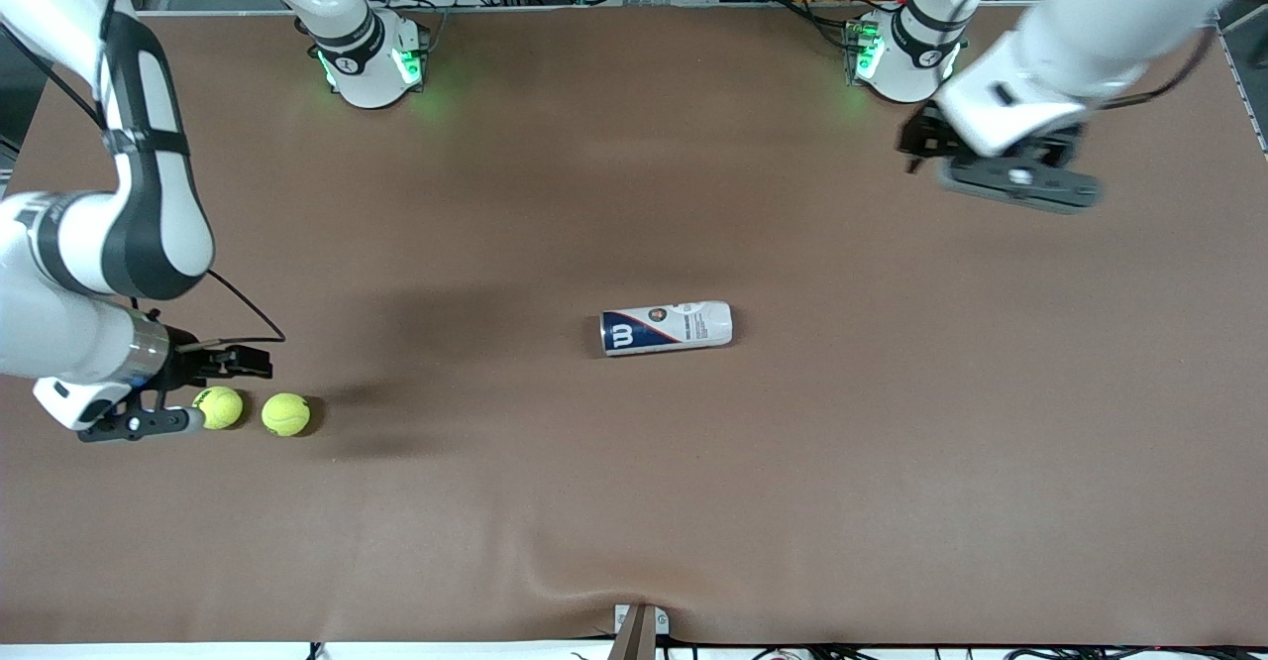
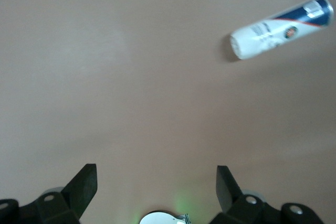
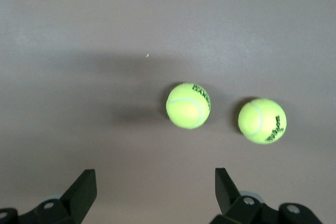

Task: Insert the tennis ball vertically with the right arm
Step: 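Grasp a tennis ball with the right gripper while the left gripper grasps the can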

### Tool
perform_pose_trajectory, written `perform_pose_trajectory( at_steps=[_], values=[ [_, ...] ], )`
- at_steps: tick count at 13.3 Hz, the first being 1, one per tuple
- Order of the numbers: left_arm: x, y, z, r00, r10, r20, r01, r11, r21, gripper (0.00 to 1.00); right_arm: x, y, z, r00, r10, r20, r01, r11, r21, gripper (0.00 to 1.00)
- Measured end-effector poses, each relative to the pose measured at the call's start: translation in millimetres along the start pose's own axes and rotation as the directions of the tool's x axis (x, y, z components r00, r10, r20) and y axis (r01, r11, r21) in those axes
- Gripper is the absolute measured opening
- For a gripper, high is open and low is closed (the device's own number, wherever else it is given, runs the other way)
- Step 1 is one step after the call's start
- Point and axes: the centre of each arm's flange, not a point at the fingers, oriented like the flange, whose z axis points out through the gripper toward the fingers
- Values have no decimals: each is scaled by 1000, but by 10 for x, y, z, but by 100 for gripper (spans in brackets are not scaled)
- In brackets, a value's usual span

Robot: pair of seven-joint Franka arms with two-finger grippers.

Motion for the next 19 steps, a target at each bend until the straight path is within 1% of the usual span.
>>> perform_pose_trajectory(
  at_steps=[4,8,12,14,15,17,19],
  values=[
    [188,731,387,989,140,37,-140,990,-10,100,109,60,457,1000,-24,1,24,1000,-9,100],
    [406,1460,904,958,284,31,-283,959,-28,100,182,153,869,999,-33,-10,33,999,-19,100],
    [565,1883,1384,933,359,33,-358,933,-39,100,236,208,1138,998,-44,-33,43,999,-31,100],
    [602,2045,1542,904,427,25,-426,904,-21,100,247,233,1285,998,-43,-36,42,999,-34,100],
    [629,2120,1621,882,470,16,-470,883,-13,100,241,248,1377,999,-41,-28,40,999,-33,100],
    [734,2214,1764,835,551,-14,-551,834,-17,100,226,267,1545,999,-38,-10,38,999,-31,100],
    [867,2281,1869,799,600,-39,-601,799,-27,100,220,273,1655,999,-38,-2,38,999,-31,100]
  ],
)
